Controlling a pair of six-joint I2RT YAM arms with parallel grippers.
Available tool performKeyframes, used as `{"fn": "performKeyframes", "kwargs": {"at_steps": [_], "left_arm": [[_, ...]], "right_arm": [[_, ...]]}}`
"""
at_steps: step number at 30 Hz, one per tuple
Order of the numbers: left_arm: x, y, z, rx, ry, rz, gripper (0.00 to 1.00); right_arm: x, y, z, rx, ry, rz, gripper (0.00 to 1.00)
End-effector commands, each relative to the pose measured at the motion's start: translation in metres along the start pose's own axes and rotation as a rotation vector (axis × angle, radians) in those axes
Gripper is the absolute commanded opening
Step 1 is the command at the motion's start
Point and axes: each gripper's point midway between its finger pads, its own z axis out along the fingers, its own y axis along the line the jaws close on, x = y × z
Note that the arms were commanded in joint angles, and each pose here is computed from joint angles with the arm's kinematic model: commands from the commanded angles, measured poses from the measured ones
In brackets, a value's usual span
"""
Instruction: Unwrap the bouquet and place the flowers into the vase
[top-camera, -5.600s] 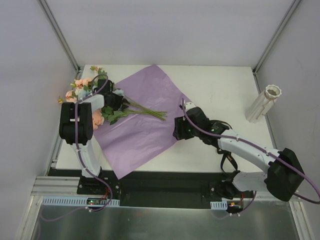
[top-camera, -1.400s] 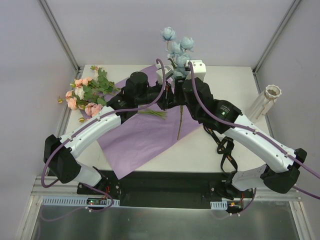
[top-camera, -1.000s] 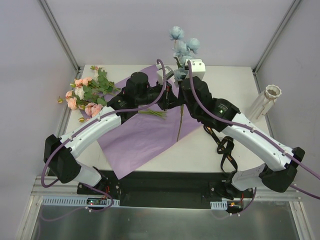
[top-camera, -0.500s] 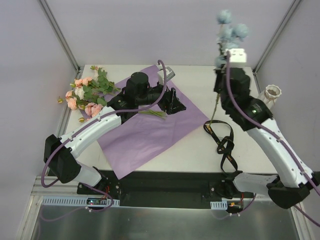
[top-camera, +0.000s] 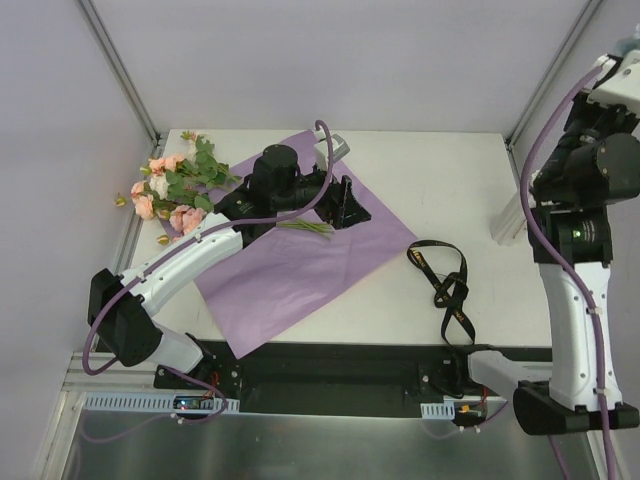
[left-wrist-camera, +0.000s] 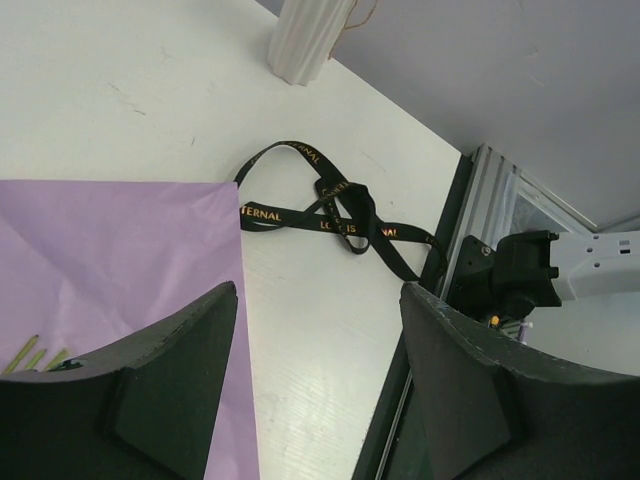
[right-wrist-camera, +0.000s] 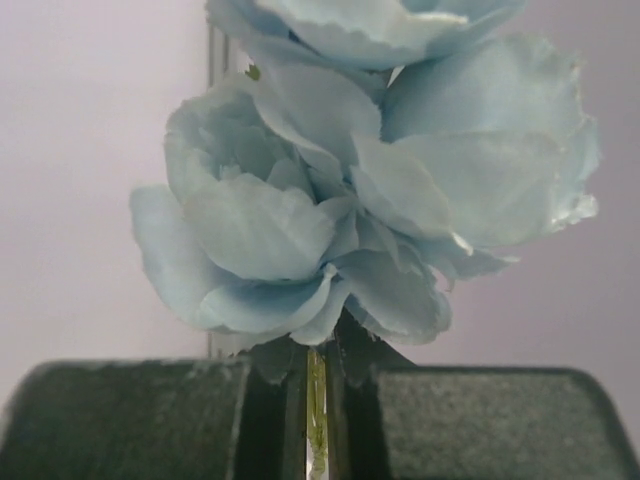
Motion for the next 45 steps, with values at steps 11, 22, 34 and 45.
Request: {"fn": "performKeyframes", "kwargs": {"at_steps": [11, 22, 34, 45], "left_arm": [[-0.027, 0.026, -0.011, 0.077, -0.075, -0.164, 0.64], [-0.032, 0.044, -0.018, 0.089, -0.097, -0.197, 0.84], [-0.037, 0.05, -0.023, 0.092, -0.109, -0.197, 0.95], [-0.034, 0.053, -0.022, 0.093, -0.105, -0.204, 0.93]], "right_arm": [[0.0, 0.007, 0.062, 0.076, -0.068, 0.079, 0.01], [0.074, 0.009, 0.059, 0.106, 0.051, 0.099, 0.01], [0.141, 0.023, 0.068, 0.086, 0.147, 0.08, 0.06], [0.202, 0.041, 0.082, 0.028, 0.247, 0.058, 0.07]]}}
